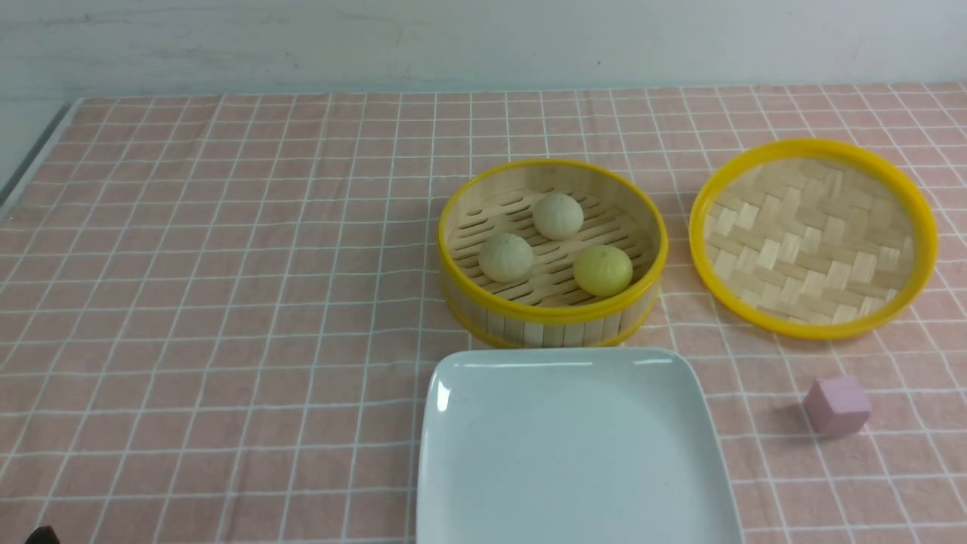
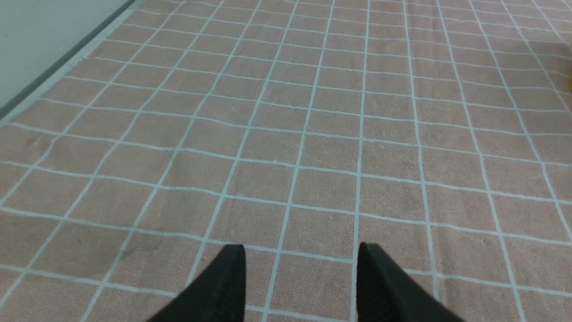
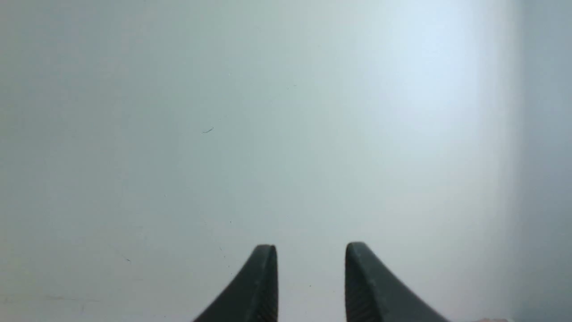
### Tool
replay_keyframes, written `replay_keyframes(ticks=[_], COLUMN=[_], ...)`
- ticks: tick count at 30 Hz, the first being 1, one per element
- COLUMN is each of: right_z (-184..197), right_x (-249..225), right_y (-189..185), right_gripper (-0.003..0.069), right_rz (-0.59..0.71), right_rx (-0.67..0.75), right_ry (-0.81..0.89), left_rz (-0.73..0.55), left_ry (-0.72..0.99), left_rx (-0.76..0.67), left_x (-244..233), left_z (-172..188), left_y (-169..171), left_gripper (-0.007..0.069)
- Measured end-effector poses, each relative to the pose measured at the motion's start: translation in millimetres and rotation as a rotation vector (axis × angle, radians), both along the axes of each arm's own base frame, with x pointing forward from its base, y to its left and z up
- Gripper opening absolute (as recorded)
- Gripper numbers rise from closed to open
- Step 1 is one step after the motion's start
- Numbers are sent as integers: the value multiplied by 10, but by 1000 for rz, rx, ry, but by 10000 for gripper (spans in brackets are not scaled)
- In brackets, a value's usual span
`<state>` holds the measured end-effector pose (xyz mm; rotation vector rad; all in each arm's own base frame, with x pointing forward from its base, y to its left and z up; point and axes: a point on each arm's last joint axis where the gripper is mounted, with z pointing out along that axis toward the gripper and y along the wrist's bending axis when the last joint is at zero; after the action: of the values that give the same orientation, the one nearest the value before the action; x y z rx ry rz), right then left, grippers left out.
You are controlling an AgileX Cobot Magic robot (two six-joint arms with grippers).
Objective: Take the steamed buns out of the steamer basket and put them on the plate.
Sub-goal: Use the right arm to grab the steamed stuffed bun that is closest to it
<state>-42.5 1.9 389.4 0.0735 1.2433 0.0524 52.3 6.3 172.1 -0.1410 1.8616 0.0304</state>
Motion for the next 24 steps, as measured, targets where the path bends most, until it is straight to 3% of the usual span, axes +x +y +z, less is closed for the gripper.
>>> replay_keyframes(ticks=[13,18,24], right_z=[-120,-162,-182], right_x=[32,37,36], right_y=[32,82,122], right_gripper=[241,241,241], right_rz=[48,110,134], right_rx=[41,76,-18], right_ry=[136,184,206], left_rz=[0,1,10], left_ry=[-8,-182,-416], left_rx=[6,-167,-355], left_x=[2,36,39], left_z=[7,142,343], left_y=[2,-31,-24], left_gripper=[365,365,365])
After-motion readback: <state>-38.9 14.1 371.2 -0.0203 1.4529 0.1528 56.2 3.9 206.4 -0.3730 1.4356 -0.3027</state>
